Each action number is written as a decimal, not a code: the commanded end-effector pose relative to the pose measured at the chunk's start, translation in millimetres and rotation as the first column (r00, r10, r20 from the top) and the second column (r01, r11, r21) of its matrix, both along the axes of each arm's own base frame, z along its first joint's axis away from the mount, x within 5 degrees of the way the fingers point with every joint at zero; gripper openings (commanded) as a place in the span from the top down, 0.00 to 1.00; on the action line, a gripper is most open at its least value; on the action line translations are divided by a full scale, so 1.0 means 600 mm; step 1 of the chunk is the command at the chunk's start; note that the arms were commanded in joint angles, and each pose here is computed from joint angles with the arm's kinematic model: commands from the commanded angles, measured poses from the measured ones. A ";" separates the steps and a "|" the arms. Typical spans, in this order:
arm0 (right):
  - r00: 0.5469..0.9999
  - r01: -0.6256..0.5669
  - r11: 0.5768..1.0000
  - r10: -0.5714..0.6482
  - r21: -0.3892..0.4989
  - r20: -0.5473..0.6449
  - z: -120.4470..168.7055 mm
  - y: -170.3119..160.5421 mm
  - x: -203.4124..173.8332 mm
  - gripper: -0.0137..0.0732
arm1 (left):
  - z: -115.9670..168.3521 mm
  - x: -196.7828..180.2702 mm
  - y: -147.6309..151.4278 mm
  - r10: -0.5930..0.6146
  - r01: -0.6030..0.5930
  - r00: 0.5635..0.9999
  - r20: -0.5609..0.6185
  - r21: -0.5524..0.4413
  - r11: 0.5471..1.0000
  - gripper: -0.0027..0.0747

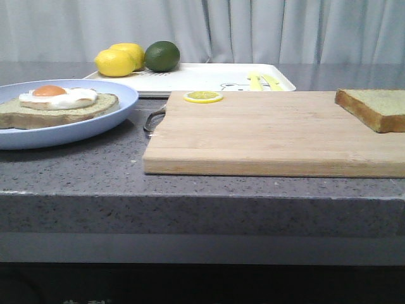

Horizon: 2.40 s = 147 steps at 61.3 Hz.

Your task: Place bread and move sandwich to tray

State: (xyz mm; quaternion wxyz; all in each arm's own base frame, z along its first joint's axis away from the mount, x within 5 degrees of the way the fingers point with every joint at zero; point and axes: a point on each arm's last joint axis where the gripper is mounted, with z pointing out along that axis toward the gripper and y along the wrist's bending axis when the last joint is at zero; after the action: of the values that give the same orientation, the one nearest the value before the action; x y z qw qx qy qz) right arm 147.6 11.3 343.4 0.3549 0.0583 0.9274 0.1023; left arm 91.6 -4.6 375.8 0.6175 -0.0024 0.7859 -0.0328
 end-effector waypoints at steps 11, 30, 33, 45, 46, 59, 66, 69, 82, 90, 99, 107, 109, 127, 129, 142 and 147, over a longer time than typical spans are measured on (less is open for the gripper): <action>0.988 0.010 1.000 -0.014 -0.030 -0.151 0.010 -0.015 0.080 0.14 | 0.028 0.002 0.000 0.000 0.000 0.995 0.099 -0.004 1.000 0.33; 0.937 0.237 0.969 -0.208 0.076 -0.279 -0.029 -0.128 0.130 0.14 | 0.028 0.002 -0.002 -0.015 0.015 0.995 0.100 -0.004 1.000 0.33; 0.939 0.242 0.964 -0.202 0.115 -0.280 -0.035 -0.144 0.133 0.14 | 0.028 0.001 -0.004 -0.022 0.023 0.995 0.100 -0.004 1.000 0.33; 0.972 0.216 0.890 -0.156 0.401 -0.179 -0.043 -0.193 0.149 0.14 | 0.029 0.001 -0.007 -0.043 0.044 0.994 0.102 -0.004 0.999 0.33; 0.974 0.209 0.885 -0.150 0.416 -0.170 -0.043 -0.195 0.150 0.14 | 0.029 0.001 -0.007 -0.043 0.044 0.994 0.102 -0.004 0.999 0.33; 0.987 0.139 0.850 -0.074 0.508 -0.146 -0.074 -0.210 0.178 0.14 | 0.029 0.001 -0.007 -0.043 0.044 0.994 0.102 -0.004 0.999 0.33; 0.985 0.129 0.829 -0.044 0.545 -0.166 -0.098 -0.216 0.194 0.14 | 0.029 0.001 -0.007 -0.043 0.044 0.994 0.102 -0.004 0.999 0.33; 0.985 0.125 0.811 -0.032 0.571 -0.171 -0.108 -0.218 0.200 0.14 | 0.029 0.001 -0.007 -0.043 0.044 0.994 0.102 -0.004 0.999 0.33; 0.983 0.107 0.759 0.015 0.642 -0.182 -0.137 -0.222 0.218 0.14 | 0.029 0.001 -0.007 -0.043 0.044 0.994 0.102 -0.004 0.999 0.33; 0.982 0.091 0.743 0.045 0.663 -0.185 -0.149 -0.219 0.226 0.14 | 0.029 0.001 -0.007 -0.043 0.044 0.994 0.102 -0.004 0.999 0.33; 0.974 0.057 0.734 0.109 0.677 -0.200 -0.161 -0.198 0.239 0.14 | 0.029 0.001 -0.007 -0.043 0.044 0.994 0.102 -0.004 0.999 0.33; 0.966 0.031 0.717 0.158 0.696 -0.205 -0.166 -0.193 0.246 0.14 | 0.029 0.001 -0.007 -0.043 0.043 0.994 0.102 -0.002 0.999 0.33; 0.964 0.027 0.710 0.169 0.704 -0.207 -0.167 -0.193 0.247 0.14 | 0.029 0.001 -0.007 -0.043 0.043 0.994 0.102 -0.002 0.999 0.33; 0.957 0.030 0.692 0.188 0.721 -0.220 -0.175 -0.193 0.249 0.20 | 0.029 0.001 -0.006 -0.042 0.042 0.994 0.102 0.001 0.999 0.33; 0.957 0.030 0.693 0.189 0.721 -0.220 -0.175 -0.193 0.249 0.23 | 0.029 0.001 -0.006 -0.042 0.042 0.994 0.102 0.001 0.999 0.33; 0.957 0.030 0.692 0.188 0.721 -0.221 -0.175 -0.193 0.249 0.56 | 0.029 0.001 -0.006 -0.042 0.042 0.994 0.102 0.001 0.999 0.33; 0.957 0.040 0.689 0.182 0.724 -0.226 -0.172 -0.192 0.248 0.63 | 0.029 0.001 -0.006 -0.042 0.042 0.994 0.102 0.001 0.999 0.33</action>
State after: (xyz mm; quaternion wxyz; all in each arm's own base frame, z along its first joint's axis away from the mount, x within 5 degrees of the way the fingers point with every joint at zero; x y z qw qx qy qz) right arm 303.8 -115.0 213.9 0.1712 0.2128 0.8698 0.4108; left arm 91.4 -7.7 375.8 0.6170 0.0123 0.7858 -0.0417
